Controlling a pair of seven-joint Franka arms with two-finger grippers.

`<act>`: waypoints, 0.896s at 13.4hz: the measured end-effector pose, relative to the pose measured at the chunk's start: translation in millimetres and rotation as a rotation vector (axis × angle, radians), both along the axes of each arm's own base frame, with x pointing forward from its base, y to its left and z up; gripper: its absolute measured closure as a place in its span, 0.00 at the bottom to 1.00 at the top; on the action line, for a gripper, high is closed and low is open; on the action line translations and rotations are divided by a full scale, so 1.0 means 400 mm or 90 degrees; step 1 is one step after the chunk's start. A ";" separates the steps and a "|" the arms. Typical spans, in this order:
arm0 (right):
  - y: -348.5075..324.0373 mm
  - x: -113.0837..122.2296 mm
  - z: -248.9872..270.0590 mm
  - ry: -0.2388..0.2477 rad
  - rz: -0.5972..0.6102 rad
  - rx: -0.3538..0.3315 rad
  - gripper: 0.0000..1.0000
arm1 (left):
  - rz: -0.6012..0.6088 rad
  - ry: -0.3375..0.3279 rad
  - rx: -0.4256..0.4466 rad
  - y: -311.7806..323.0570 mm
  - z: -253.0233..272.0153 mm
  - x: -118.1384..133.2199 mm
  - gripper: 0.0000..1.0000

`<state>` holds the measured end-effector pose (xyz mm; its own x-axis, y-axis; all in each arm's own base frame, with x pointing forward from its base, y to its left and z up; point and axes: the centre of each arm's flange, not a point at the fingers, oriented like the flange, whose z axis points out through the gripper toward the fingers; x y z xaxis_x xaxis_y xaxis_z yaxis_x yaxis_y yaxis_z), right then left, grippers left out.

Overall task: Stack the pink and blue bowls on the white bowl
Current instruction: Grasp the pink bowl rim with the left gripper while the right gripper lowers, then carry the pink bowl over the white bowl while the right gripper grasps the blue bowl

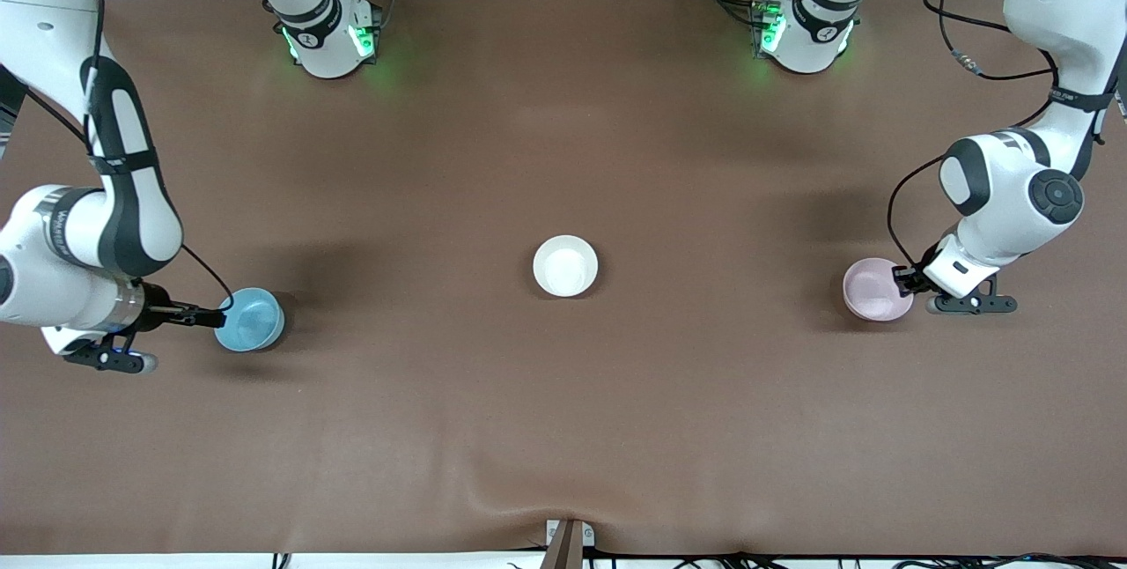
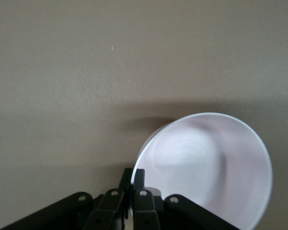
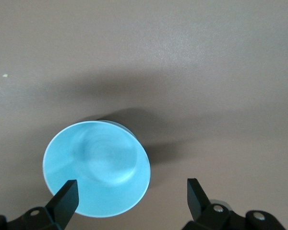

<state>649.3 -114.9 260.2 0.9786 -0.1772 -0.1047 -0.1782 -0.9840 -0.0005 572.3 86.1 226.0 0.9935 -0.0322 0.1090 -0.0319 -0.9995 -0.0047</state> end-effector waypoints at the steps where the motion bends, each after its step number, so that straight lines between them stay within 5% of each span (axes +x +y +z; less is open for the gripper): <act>1: -0.001 -0.005 -0.015 0.000 -0.001 0.000 0.00 | -0.004 -0.011 0.001 -0.009 0.027 0.007 0.96; 4: -0.020 -0.015 -0.061 0.004 -0.008 -0.001 0.00 | -0.008 -0.027 -0.005 -0.076 0.129 0.024 0.96; 12: -0.039 -0.034 -0.159 0.033 -0.017 0.004 0.00 | 0.038 0.019 -0.047 -0.427 0.411 0.073 0.96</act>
